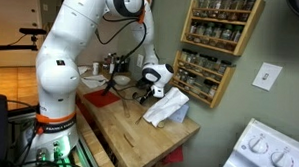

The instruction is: Place the jar on the right side of the counter upside down

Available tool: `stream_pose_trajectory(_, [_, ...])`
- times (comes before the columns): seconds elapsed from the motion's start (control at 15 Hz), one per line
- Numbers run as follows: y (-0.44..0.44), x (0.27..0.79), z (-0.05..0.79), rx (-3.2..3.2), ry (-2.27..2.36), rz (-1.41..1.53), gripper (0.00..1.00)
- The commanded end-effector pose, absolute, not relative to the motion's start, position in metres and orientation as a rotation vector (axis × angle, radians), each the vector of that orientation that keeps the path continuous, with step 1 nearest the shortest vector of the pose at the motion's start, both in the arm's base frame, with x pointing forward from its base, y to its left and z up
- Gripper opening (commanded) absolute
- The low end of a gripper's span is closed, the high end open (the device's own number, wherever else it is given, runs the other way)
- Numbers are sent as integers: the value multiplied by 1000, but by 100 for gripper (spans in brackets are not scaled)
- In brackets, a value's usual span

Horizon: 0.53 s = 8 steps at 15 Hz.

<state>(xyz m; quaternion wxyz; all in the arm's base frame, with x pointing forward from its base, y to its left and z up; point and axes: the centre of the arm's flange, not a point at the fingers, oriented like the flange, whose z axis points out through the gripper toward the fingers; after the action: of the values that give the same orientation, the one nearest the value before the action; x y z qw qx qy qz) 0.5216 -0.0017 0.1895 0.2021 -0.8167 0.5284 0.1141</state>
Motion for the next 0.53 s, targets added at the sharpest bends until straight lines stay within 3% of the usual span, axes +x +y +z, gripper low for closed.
stream_pose_trajectory(0.0, [-11, 519, 183, -2253, 1395, 396, 50])
stream_pose_trajectory(0.2, [-12, 516, 184, -2251, 1347, 445, 29])
stream_pose_trajectory(0.47, [-5, 510, 214, -2259, 1321, 474, 28])
